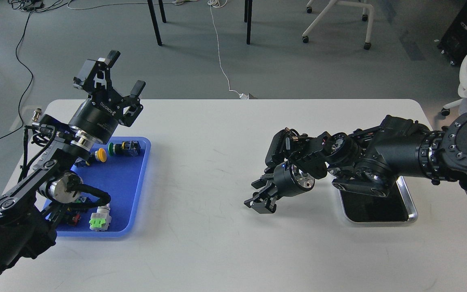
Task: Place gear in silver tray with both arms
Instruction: 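Reach the right gripper down to the gear and grasp it, then carry the gear with the right gripper into the silver tray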
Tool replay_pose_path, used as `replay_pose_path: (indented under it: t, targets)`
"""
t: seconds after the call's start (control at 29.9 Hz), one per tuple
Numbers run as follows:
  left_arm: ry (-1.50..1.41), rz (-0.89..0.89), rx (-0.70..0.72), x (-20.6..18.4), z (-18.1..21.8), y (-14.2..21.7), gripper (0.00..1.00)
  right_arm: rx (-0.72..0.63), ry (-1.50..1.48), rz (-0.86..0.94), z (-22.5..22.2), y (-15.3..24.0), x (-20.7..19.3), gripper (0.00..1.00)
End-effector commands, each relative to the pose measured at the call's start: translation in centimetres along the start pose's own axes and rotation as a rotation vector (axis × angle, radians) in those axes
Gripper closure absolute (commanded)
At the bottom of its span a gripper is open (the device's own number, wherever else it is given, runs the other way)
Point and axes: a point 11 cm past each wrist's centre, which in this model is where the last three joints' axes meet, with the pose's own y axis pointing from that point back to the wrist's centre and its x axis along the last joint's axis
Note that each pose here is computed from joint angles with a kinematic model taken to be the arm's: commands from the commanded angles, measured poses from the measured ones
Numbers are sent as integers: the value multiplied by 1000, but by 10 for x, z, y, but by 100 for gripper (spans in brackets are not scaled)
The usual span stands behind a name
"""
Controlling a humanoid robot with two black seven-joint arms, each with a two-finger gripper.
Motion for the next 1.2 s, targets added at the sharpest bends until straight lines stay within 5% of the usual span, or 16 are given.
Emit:
replay_pose_path:
  t: [0.0, 0.4, 0.87, 1.17]
  targets:
    - [0, 0, 0, 0, 0, 0, 2, 0, 5, 1, 0, -1, 1, 40]
    - [2, -3, 10, -2, -4, 5, 2, -7, 11, -26, 2, -1, -8, 44]
    - [-3, 1, 12, 1, -3, 7, 2, -15, 21, -30, 3, -8, -7, 82]
    - [-5, 2, 11, 1, -3, 7, 2, -36, 11, -26, 11, 2, -7, 85]
